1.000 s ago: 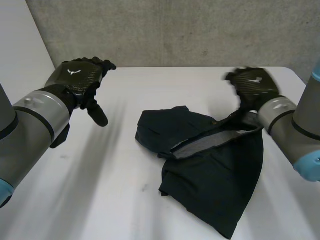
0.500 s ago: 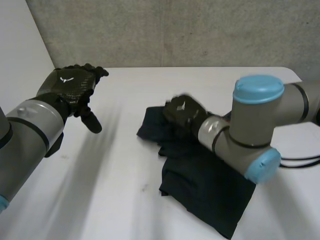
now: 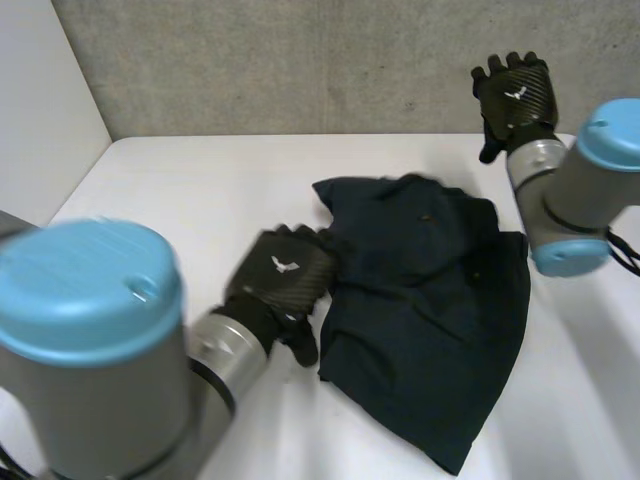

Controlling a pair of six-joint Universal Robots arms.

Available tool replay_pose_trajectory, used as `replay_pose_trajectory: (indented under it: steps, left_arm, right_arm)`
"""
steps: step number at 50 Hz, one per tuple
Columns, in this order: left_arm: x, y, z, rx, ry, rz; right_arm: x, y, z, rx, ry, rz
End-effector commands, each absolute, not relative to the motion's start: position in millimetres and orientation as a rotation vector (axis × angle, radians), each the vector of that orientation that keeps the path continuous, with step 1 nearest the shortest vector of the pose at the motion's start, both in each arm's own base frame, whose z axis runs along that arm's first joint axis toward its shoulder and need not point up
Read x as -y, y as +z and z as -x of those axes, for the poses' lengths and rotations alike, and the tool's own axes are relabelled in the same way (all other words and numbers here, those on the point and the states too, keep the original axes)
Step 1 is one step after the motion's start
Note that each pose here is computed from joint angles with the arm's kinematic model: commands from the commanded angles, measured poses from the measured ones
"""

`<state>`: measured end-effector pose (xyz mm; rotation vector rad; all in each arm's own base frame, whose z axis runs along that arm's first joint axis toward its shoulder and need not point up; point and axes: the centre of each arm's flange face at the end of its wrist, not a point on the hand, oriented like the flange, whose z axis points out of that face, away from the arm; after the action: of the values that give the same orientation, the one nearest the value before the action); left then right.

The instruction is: Fold the shorts.

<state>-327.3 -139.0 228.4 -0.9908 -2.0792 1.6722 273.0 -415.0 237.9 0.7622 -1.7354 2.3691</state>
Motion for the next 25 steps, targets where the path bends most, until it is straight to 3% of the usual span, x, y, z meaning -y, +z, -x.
replay_pose_trajectory:
  steps: [1,12,25]
  left_arm:
    - [121.7,194.8,349.0,2.07,1.619,1.068]
    - [107.1,155.5,366.8,2.063,1.537,1.163]
    - [124.8,132.4,385.5,2.077,1.543,1.192]
  right_arm:
    - [366.6,236.1,-227.0,2.056,2.275,-0.878]
    - [326.7,192.5,-166.2,2.447,1.971,-0.885]
    - [303.5,166.1,-154.6,2.597,1.881,-0.885]
